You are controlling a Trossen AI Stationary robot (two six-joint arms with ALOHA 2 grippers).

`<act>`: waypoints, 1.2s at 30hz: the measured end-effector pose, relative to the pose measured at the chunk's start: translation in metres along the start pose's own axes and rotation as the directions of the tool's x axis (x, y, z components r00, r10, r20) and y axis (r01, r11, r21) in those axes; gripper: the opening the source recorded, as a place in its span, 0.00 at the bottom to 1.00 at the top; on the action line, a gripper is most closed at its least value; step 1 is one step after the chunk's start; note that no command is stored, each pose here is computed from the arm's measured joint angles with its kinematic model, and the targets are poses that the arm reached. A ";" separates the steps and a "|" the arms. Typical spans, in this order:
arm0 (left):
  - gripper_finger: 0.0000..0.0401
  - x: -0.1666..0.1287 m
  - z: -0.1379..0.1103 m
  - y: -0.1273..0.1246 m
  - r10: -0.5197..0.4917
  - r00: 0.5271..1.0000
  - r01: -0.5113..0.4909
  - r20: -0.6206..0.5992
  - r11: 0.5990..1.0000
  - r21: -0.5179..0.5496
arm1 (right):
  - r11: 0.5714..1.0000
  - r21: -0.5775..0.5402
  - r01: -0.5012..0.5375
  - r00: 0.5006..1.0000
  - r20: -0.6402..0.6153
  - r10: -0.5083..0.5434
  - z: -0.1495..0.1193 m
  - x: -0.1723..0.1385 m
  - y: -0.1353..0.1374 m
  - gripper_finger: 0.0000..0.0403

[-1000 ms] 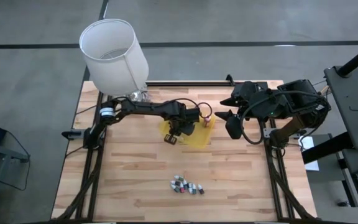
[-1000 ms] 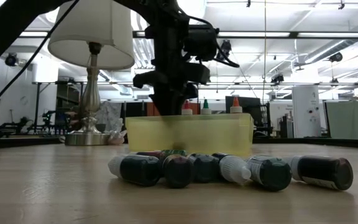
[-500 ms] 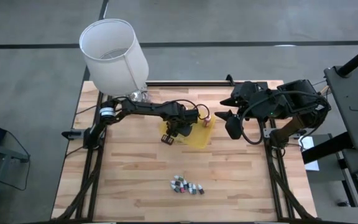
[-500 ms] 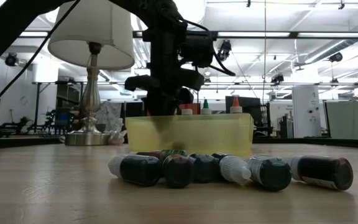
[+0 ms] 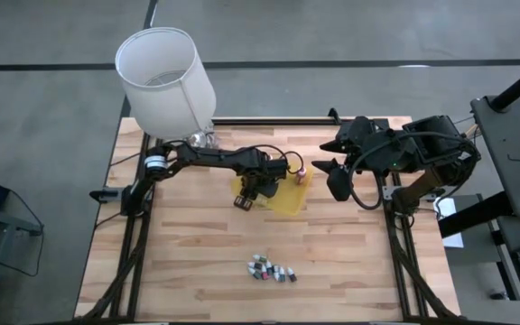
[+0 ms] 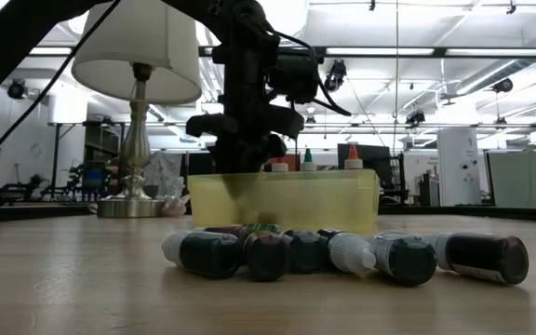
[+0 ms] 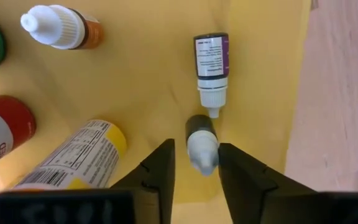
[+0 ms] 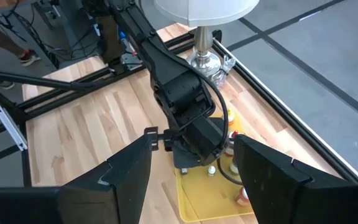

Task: Pick & Place food coloring
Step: Put the small green food coloring bottle into the yellow bin, then put the small purple food coloring bottle into the yellow bin

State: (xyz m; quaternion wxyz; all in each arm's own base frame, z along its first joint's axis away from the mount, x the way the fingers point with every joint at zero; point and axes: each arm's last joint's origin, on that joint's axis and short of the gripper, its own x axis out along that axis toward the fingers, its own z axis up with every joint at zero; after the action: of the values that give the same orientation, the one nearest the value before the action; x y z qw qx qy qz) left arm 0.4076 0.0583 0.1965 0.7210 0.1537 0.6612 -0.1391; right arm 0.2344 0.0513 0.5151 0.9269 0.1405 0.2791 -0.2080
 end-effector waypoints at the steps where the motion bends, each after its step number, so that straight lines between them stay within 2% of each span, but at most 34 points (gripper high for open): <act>1: 0.25 0.000 0.000 0.000 0.000 1.000 0.000 0.000 1.000 -0.004 | 1.000 0.000 0.000 1.000 0.000 0.000 0.000 0.000 0.000 0.54; 8: 0.31 -0.002 0.000 0.000 0.006 1.000 -0.006 -0.009 1.000 -0.010 | 1.000 0.000 0.000 1.000 0.001 0.000 0.000 0.000 0.000 0.54; 19: 0.31 -0.034 0.009 -0.004 0.023 1.000 -0.022 0.020 0.999 -0.046 | 1.000 -0.004 -0.001 1.000 0.001 0.001 0.000 0.000 0.000 0.54; 27: 0.31 -0.066 0.017 -0.032 0.012 1.000 -0.011 0.018 0.997 -0.079 | 1.000 -0.022 -0.001 1.000 0.001 0.001 0.000 0.000 0.000 0.54; 32: 0.28 -0.097 0.009 -0.055 0.030 0.995 -0.019 0.095 0.993 -0.114 | 0.999 -0.037 0.011 1.000 -0.022 -0.012 -0.002 0.000 -0.001 0.54; 36: 0.22 -0.124 -0.005 -0.071 0.065 0.976 -0.027 0.208 0.984 -0.178 | 0.998 -0.056 0.028 0.998 -0.046 -0.030 -0.006 0.005 -0.001 0.54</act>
State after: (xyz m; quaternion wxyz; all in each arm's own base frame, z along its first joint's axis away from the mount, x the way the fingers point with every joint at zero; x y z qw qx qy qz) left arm 0.3631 -0.0051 0.3174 0.8013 0.0898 0.5861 -0.0797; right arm 0.2349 0.0516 0.5076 0.9204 0.1157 0.3086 -0.2102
